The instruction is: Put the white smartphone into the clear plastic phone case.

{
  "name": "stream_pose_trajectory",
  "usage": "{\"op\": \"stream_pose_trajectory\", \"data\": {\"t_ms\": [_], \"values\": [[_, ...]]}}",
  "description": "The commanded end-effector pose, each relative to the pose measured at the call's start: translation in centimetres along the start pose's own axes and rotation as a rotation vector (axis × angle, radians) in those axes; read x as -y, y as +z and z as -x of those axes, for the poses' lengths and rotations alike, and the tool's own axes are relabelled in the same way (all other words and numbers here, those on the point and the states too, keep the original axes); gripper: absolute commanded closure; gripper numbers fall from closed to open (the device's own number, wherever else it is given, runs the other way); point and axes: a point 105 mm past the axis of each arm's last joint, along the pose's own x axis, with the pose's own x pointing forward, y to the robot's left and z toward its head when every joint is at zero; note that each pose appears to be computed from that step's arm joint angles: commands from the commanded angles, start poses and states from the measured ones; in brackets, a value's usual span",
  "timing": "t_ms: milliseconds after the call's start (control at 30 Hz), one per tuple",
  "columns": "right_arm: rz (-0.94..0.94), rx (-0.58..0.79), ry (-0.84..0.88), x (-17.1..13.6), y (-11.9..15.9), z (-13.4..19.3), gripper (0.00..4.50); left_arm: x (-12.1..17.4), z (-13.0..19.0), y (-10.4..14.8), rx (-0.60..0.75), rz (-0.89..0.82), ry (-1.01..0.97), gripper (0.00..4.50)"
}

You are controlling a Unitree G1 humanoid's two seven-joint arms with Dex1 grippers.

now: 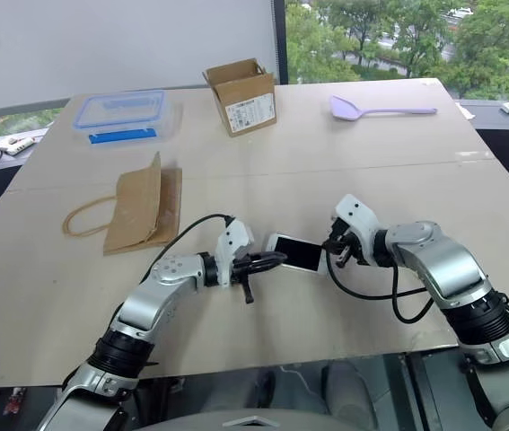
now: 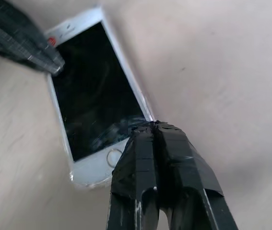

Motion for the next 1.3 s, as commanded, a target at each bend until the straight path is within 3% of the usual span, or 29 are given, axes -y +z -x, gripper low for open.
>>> {"op": "stream_pose_trajectory", "data": {"t_ms": [33,333,467,567,667,800,900,1000,1033,1133,1300], "values": [[-0.084,-0.216,0.097,-2.3,-5.9,-2.1,4.50,0.0,0.2,-0.8,-0.031,0.015,0.007,4.49],[-0.023,-0.254,0.047,-1.5,-7.4,-3.1,4.50,-0.3,0.2,-0.7,-0.032,0.011,0.007,4.49],[0.024,-0.053,0.016,-1.0,-4.0,-2.8,4.50,-0.6,0.3,-0.6,-0.029,0.008,0.017,4.49],[0.160,0.041,0.097,-2.9,-2.5,-0.8,4.50,-0.6,0.3,-0.8,-0.035,0.008,0.014,4.49],[0.240,-0.012,0.145,-4.1,-3.7,-0.6,4.50,-0.5,0.1,-0.9,-0.035,0.013,0.008,4.49],[0.320,-0.169,0.032,-2.3,-6.9,-1.9,4.50,-0.3,-0.2,-0.7,-0.030,0.007,-0.007,4.49],[0.294,-0.019,-0.037,-1.6,-4.5,-1.8,4.50,-0.7,0.0,0.2,0.014,-0.014,0.015,4.49],[0.191,0.248,-0.055,-2.2,-0.6,0.5,4.50,-1.5,1.4,2.4,0.142,-0.017,0.085,4.49],[0.178,0.307,-0.045,-2.6,0.0,1.5,4.50,-1.7,1.9,2.8,0.167,-0.005,0.103,4.24],[0.142,0.388,-0.099,-2.3,0.5,4.0,3.51,-1.2,3.8,3.6,0.216,0.026,0.103,3.10],[0.097,0.413,-0.187,-1.8,-1.2,7.8,1.13,-0.6,7.6,3.2,0.188,0.064,0.178,0.78]]}}
